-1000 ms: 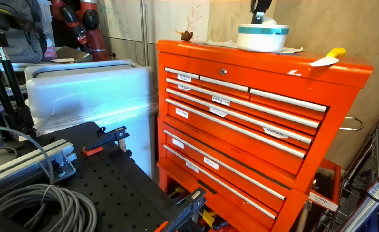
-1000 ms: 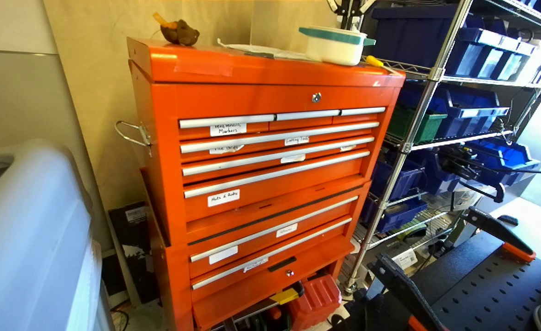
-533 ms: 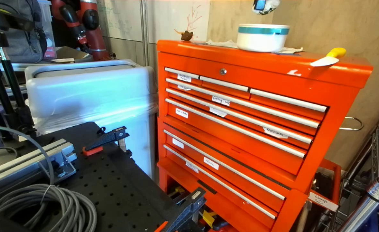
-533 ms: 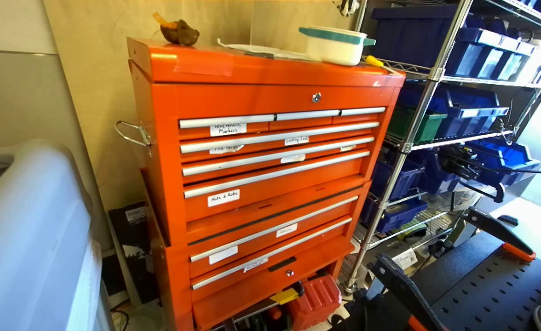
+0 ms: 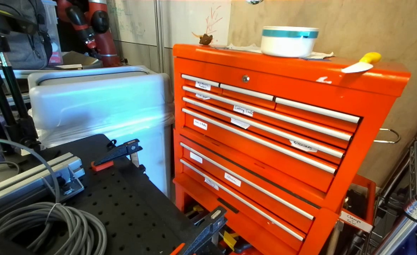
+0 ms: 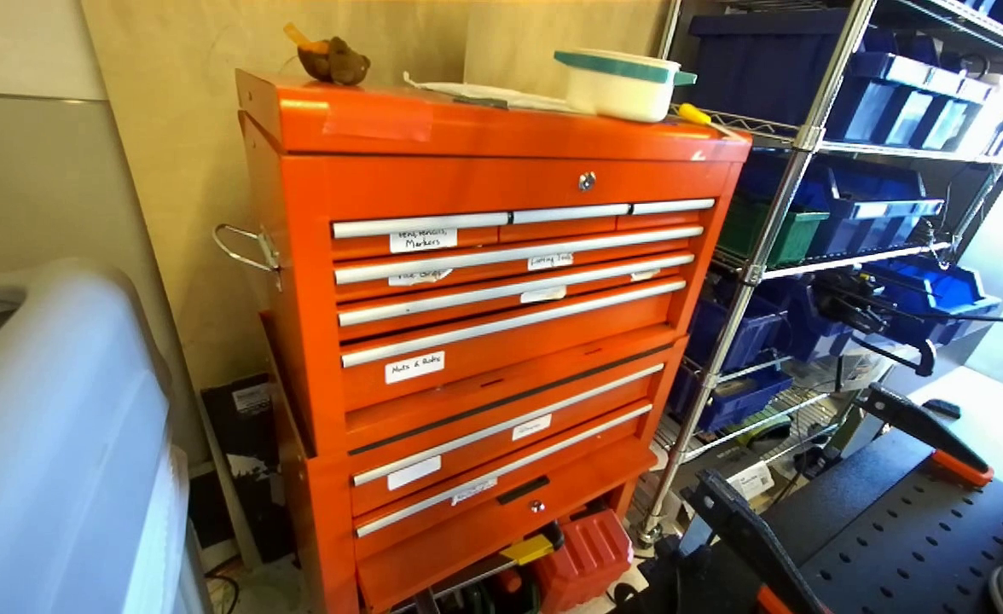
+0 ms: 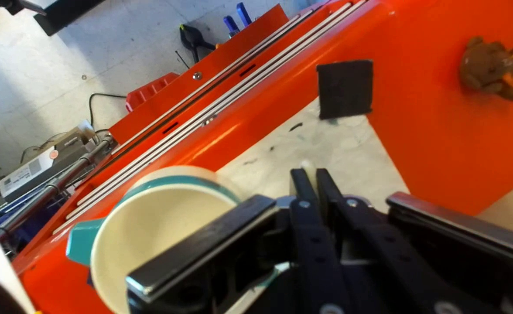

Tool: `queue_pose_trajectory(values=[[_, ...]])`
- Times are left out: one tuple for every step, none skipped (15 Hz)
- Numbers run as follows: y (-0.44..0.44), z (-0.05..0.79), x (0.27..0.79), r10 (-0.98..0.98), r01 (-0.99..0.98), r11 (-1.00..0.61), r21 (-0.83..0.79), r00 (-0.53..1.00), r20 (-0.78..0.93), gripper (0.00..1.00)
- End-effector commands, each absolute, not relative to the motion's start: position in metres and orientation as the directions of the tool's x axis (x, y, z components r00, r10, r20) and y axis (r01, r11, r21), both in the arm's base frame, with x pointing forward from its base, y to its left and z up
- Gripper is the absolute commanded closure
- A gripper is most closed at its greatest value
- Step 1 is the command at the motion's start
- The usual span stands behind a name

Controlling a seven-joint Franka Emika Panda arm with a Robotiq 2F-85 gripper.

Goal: Remove the doll from the pot

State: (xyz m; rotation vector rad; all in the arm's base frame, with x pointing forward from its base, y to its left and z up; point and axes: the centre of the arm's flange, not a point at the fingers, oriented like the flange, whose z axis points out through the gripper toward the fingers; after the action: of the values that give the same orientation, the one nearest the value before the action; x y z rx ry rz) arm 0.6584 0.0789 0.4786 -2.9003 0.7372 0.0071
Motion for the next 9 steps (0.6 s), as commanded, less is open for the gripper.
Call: queue_pose_trajectory(values=[[0.125, 0.445, 0.669, -0.452, -0.453, -0.881, -0.134, 0.891, -0.045, 0.98], [0.138, 0.431, 0.669, -0.444, -0.446, -0.887, -0.122, 0.895, -0.048, 0.98], [0.146, 0.42, 0.67, -0.439, -0.442, -0.89, -0.113, 0.897, -0.048, 0.98], [0.155, 0.407, 0.67, -0.434, -0.435, -0.894, -0.104, 0.9, -0.04, 0.98], [0.16, 0.396, 0.67, -0.428, -0.429, -0.898, -0.097, 0.903, -0.033, 0.98], [0.165, 0.384, 0.67, -0.424, -0.422, -0.902, -0.087, 0.906, 0.0, 0.98], [0.167, 0.372, 0.671, -0.417, -0.414, -0.907, -0.075, 0.909, 0.027, 0.98], [0.169, 0.36, 0.67, -0.406, -0.403, -0.913, -0.059, 0.912, 0.061, 0.98], [0.17, 0.354, 0.67, -0.397, -0.394, -0.918, -0.049, 0.914, 0.085, 0.98]])
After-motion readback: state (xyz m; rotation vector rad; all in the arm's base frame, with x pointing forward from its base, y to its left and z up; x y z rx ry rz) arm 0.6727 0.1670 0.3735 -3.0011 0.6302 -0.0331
